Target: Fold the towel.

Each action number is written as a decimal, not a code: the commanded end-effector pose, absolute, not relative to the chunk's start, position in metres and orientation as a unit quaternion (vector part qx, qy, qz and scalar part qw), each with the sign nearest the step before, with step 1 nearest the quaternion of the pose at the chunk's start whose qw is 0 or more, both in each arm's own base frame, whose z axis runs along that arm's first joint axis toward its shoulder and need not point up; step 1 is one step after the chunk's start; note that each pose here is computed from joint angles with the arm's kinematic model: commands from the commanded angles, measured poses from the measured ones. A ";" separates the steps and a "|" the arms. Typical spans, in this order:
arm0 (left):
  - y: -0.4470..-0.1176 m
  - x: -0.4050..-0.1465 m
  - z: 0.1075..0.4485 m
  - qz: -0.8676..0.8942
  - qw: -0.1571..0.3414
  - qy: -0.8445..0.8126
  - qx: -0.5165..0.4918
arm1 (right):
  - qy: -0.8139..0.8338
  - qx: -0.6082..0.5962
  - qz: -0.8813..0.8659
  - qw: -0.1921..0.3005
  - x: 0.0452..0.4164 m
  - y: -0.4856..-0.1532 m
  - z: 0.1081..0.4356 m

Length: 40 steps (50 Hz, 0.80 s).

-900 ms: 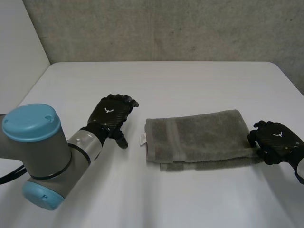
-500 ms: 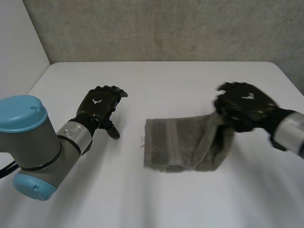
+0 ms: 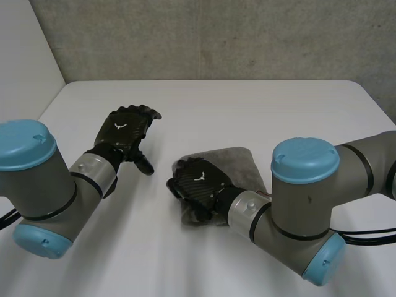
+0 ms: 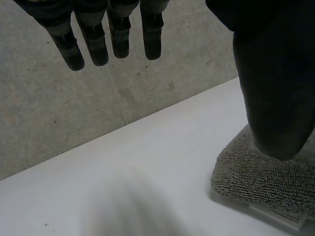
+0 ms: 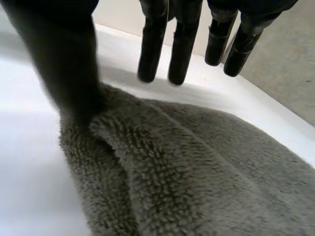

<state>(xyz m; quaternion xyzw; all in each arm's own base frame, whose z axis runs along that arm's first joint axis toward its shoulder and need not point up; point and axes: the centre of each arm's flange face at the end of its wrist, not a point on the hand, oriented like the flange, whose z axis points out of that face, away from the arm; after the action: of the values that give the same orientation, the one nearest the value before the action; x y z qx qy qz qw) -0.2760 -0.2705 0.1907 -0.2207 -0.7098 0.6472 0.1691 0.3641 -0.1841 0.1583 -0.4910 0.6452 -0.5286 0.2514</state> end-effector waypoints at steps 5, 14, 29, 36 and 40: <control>-0.270 -0.286 0.197 0.653 0.180 -0.699 -0.228 | 0.652 -0.411 -0.596 0.225 0.318 -0.207 0.206; -0.244 -0.315 0.190 0.629 0.232 -0.701 -0.242 | 0.726 -0.301 -0.571 0.236 0.277 -0.243 0.195; -0.216 -0.326 0.114 0.539 0.229 -0.761 -0.280 | 0.785 -0.295 -0.490 0.237 0.279 -0.261 0.120; -0.224 -0.325 0.098 0.533 0.211 -0.773 -0.273 | 0.791 -0.288 -0.490 0.227 0.272 -0.271 0.115; -0.228 -0.326 0.102 0.540 0.208 -0.770 -0.268 | 0.789 -0.298 -0.491 0.217 0.270 -0.271 0.114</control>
<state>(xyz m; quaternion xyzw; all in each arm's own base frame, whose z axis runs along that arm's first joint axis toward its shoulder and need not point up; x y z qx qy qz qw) -0.3258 -0.2219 0.0987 -0.2755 -0.7723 0.5304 0.2154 0.2737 -0.2694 0.1140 -0.2898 0.7910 -0.4877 0.2291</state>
